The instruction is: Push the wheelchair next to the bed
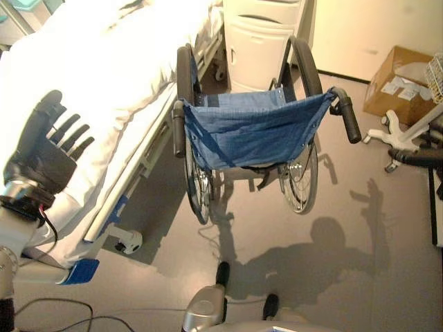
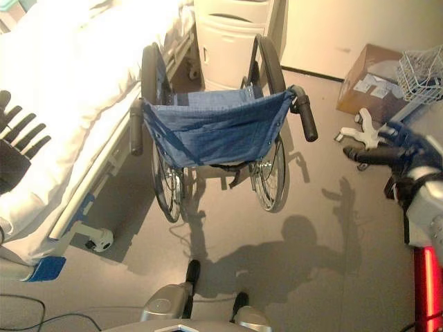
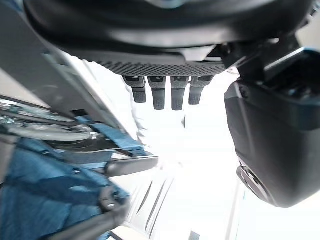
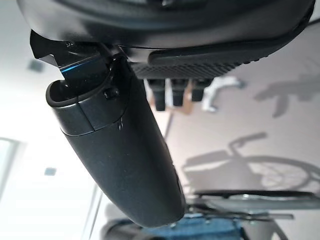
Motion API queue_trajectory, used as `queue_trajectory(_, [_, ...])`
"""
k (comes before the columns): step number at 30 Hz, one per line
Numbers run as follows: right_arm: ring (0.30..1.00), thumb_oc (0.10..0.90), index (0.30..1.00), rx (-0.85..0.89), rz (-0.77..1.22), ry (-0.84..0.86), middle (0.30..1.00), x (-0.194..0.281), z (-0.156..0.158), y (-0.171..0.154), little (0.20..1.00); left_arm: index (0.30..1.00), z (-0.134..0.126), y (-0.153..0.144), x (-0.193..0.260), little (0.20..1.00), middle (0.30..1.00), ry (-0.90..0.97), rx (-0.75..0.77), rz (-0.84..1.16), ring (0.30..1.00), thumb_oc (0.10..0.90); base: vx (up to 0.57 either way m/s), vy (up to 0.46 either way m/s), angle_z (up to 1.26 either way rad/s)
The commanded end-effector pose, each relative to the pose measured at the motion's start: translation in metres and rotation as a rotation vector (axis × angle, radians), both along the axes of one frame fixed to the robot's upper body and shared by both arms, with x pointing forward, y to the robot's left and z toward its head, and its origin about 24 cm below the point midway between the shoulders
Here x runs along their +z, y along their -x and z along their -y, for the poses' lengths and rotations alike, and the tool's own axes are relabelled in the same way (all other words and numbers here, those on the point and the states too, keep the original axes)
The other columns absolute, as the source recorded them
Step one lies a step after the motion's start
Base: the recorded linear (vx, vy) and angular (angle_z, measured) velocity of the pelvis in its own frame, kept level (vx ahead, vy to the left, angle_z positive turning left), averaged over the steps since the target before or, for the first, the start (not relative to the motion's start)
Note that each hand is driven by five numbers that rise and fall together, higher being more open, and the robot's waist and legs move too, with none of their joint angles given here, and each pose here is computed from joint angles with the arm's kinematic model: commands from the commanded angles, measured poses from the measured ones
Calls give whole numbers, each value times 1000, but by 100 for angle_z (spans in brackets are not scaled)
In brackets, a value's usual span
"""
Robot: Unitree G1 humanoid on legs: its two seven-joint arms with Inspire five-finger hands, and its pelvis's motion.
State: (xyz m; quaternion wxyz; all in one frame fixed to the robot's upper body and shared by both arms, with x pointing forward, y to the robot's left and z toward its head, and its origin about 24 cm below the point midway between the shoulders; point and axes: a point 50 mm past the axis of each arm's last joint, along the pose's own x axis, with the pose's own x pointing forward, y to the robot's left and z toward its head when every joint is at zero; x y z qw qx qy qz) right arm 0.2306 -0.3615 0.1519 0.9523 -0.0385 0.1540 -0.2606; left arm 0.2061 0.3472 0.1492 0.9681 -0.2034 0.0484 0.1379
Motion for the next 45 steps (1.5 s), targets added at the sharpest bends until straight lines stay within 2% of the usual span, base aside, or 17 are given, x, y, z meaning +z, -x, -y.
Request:
queue_trajectory(1, [900, 800, 900, -141, 179, 77, 900, 26, 20, 9, 900, 900, 1, 5, 4, 900, 900, -23, -25, 29, 900, 800, -59, -12, 2])
queue_trajectory(5, [900, 800, 900, -223, 145, 7, 900, -1, 29, 26, 900, 900, 5, 16, -24, 900, 900, 62, -24, -71, 900, 800, -44, -10, 1])
queue_trajectory(8, [900, 800, 900, -352, 90, -111, 900, -41, 39, 51, 900, 900, 15, 31, -63, 900, 900, 172, -47, -231, 900, 800, -48, -11, 0])
queue_trajectory(13, [900, 800, 900, -403, -20, -210, 900, -86, 36, 62, 900, 900, 26, 40, -96, 900, 900, 247, -62, -413, 900, 800, -8, -2, 0])
queue_trajectory(17, [900, 800, 900, -408, -106, -286, 900, -123, 25, 65, 900, 900, 37, 45, -129, 900, 900, 252, -76, -548, 900, 800, 0, 0, 0])
queue_trajectory(20, [900, 800, 900, -415, -190, -364, 900, -156, 7, 68, 900, 900, 58, 49, -165, 900, 900, 326, -110, -660, 900, 800, 0, 0, 0])
queue_trajectory(21, [900, 800, 900, -402, -243, -420, 900, -175, -7, 71, 900, 900, 73, 50, -181, 900, 900, 379, -125, -698, 900, 800, 0, 0, 0])
queue_trajectory(26, [900, 800, 900, -410, -380, -507, 900, -217, -35, 85, 900, 900, 94, 60, -220, 900, 900, 393, -110, -774, 900, 800, 21, 5, 0])
queue_trajectory(32, [900, 800, 900, -307, -669, -474, 900, -273, -76, 110, 900, 900, 109, 72, -266, 900, 900, 344, -57, -831, 900, 800, 11, 9, -2])
queue_trajectory(38, [900, 800, 900, -234, -864, -491, 900, -305, -111, 143, 900, 900, 121, 83, -292, 900, 900, 268, 45, -896, 900, 800, 25, 44, -8])
queue_trajectory(41, [900, 800, 900, -122, -883, -458, 900, -311, -124, 146, 900, 900, 121, 84, -295, 900, 900, 157, 63, -900, 900, 800, 44, 39, -5])
queue_trajectory(45, [900, 800, 900, -24, -927, -408, 900, -315, -131, 154, 900, 900, 125, 95, -301, 900, 900, 125, -14, -941, 900, 800, 22, 31, -14])
